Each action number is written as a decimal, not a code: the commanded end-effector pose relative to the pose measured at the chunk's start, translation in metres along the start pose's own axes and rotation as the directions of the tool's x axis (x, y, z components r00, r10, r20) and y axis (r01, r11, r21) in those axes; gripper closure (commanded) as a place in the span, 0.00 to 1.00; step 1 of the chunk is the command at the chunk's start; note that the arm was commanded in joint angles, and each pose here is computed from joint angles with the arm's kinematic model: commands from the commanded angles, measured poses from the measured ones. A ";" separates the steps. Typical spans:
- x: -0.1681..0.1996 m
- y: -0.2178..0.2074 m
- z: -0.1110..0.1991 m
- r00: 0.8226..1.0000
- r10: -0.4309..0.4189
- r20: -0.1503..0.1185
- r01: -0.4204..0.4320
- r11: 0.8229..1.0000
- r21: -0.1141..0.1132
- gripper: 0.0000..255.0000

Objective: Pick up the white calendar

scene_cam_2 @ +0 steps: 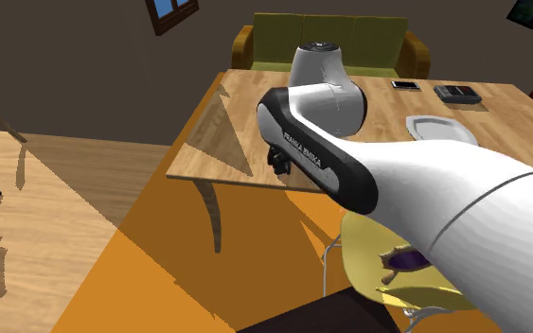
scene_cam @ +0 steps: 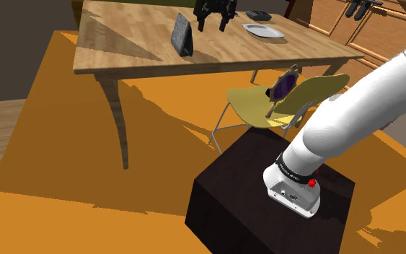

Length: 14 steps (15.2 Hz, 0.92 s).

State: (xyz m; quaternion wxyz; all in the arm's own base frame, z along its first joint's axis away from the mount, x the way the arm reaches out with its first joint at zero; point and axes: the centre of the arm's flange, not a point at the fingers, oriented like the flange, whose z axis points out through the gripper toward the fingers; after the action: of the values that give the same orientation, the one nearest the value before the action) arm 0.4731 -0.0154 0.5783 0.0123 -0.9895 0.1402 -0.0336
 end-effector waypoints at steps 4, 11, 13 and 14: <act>0.066 -0.004 0.008 0.995 0.095 -0.024 -0.094 0.995 0.025 0.00; 0.130 -0.003 0.021 0.980 0.192 -0.046 -0.189 0.981 0.052 0.00; 0.129 -0.002 0.032 0.980 0.192 -0.046 -0.189 0.981 0.052 0.00; 0.129 -0.002 0.037 0.980 0.192 -0.046 -0.189 0.981 0.052 0.00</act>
State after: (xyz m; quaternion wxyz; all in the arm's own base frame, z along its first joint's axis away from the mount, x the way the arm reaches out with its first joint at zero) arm 0.5985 -0.0482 0.5547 0.0351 -0.9699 0.2332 -0.0602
